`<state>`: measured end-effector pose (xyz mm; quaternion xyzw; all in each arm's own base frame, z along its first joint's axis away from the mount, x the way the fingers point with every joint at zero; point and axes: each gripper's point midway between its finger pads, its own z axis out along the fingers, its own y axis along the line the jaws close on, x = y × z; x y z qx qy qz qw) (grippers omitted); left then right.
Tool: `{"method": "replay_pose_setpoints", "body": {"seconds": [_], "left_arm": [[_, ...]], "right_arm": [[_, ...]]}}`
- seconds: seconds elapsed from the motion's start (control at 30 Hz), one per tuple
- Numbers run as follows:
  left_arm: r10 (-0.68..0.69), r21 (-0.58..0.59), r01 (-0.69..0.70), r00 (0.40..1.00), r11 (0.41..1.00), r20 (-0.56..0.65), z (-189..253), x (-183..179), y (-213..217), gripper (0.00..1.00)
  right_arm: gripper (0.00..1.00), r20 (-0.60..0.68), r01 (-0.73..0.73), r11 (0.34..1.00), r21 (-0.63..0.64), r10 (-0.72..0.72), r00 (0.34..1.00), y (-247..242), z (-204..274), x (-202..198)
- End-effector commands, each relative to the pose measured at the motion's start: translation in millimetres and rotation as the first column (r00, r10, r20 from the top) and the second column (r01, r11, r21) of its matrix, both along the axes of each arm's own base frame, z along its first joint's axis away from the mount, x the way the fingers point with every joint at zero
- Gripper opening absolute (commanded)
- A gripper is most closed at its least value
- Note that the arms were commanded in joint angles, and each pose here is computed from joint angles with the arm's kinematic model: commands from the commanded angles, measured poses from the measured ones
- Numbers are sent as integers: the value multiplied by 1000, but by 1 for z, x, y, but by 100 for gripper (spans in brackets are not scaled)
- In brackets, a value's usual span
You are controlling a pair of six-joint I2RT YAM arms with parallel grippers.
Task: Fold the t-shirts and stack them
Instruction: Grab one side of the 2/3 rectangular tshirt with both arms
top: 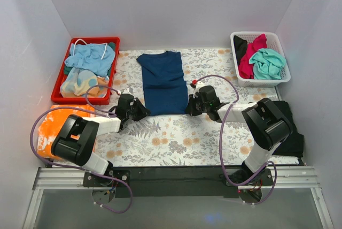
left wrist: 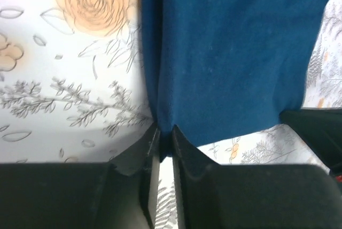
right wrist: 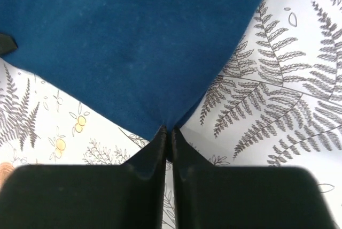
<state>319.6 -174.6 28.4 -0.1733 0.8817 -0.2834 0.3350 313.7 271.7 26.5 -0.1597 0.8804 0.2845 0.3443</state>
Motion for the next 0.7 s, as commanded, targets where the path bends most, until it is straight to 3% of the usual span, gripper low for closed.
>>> {"method": "replay_pose_setpoints", "body": {"seconds": [0.0,0.3,0.67], "left_arm": [[-4,58,9,997,998,-73,-14,-28,14,3],[-4,50,10,994,999,-114,-18,-64,24,0],[67,-24,-69,995,997,-78,26,-95,31,0]], "right_arm": [[1,-51,-15,1000,-24,13,999,-2,-16,-14],[1,-65,-27,999,-28,26,998,-20,-17,-48],[1,-4,-65,997,-32,65,998,-22,15,-108]]}}
